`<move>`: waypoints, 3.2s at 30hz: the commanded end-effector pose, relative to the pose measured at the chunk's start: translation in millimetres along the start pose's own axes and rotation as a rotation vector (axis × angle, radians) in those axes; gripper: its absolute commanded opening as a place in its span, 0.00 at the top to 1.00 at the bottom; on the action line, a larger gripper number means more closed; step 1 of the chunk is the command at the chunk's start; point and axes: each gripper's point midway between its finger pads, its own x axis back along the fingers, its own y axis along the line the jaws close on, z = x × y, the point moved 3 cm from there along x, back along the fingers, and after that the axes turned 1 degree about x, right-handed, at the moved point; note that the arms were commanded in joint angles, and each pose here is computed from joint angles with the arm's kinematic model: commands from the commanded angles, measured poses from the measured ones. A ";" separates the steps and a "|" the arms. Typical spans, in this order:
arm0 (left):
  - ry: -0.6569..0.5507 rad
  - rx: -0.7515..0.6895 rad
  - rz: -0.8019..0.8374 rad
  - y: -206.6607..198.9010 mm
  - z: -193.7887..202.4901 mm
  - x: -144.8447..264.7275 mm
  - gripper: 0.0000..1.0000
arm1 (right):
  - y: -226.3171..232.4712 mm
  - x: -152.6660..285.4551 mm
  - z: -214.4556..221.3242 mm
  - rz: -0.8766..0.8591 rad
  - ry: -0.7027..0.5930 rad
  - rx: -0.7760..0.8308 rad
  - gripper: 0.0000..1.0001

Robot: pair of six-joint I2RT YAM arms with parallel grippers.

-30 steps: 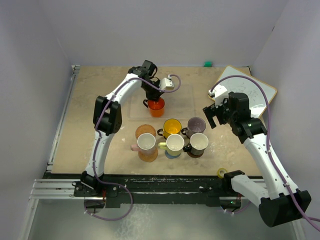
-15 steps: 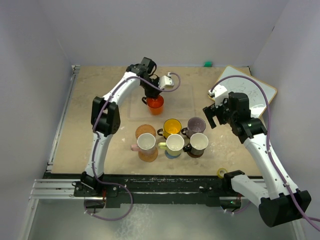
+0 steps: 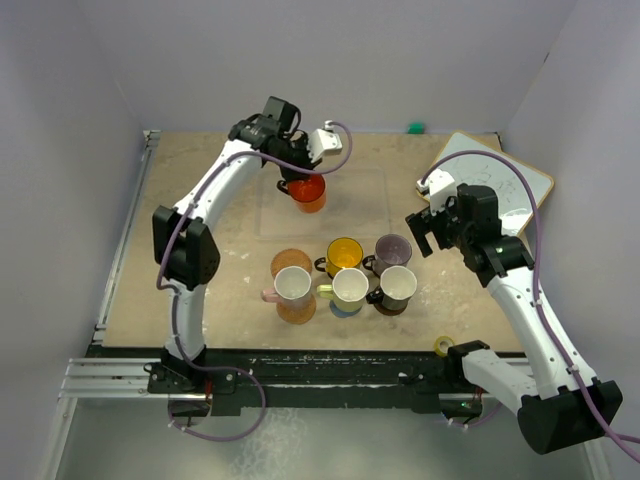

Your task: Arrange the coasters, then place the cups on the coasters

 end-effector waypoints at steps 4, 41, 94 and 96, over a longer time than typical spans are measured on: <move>-0.074 0.222 -0.143 -15.3 -22.2 56.5 0.97 | -5.3 0.8 -6.9 0.021 -0.034 0.004 0.00; 0.048 0.648 -0.149 -116.8 92.6 22.5 0.97 | -7.2 -2.2 -3.9 0.018 -0.017 -0.008 0.00; 0.133 0.557 -0.144 -133.4 105.4 10.1 0.74 | -5.6 -1.9 -2.8 0.008 -0.017 -0.001 0.00; 0.128 0.553 -0.152 -131.6 103.0 13.2 0.69 | -5.7 -1.6 -3.2 0.009 -0.018 -0.001 0.00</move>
